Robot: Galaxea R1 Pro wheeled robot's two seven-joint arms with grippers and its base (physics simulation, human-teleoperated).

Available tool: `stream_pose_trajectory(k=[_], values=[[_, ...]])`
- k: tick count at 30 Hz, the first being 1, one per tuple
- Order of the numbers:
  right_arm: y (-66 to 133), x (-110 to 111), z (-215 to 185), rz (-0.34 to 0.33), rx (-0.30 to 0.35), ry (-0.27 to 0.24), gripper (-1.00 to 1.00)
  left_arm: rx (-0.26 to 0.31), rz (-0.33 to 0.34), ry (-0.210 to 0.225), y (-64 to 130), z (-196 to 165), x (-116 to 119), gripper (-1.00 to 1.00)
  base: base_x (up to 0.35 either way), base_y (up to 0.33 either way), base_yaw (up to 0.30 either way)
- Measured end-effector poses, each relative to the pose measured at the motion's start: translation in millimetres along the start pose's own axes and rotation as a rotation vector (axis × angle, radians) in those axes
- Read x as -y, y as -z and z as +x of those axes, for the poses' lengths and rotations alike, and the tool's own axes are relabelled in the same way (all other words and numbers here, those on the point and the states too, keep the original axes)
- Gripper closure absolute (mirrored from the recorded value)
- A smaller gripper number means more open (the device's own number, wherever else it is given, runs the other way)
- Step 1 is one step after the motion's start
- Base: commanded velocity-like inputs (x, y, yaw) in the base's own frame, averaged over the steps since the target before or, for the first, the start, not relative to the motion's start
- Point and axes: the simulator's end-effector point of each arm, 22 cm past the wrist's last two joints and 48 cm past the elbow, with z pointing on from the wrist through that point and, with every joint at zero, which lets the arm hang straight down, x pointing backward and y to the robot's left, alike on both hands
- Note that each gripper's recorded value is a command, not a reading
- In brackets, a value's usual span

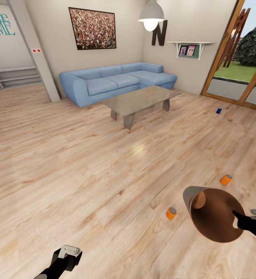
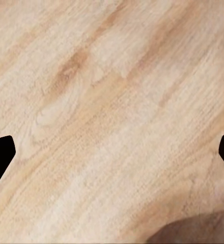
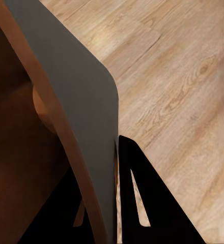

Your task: Put the three can of soda from the living room inside the tash can in the kitchen.

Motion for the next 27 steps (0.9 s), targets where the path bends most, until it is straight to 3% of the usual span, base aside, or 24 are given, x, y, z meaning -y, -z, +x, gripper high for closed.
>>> stream_pose_trajectory(k=[5, 16, 27], values=[[-1.7, -0.7, 3.2, 0.0, -0.005, -0.002, 1.0, -0.006, 0.004, 0.003, -0.6, 3.0, 0.1, -1.0, 0.246, -0.049, -0.141], [-7.1, -6.6, 14.8, -0.006, -0.024, -0.012, 1.0, -0.02, 0.061, 0.011, -1.5, 9.7, 12.7, -1.0, 0.269, 0.184, -0.141], [-10.4, -14.4, 20.4, -0.016, -0.03, -0.02, 1.0, -0.021, 0.062, 0.01, -1.9, 10.5, 13.7, -1.0, 0.033, 0.025, -0.017]])
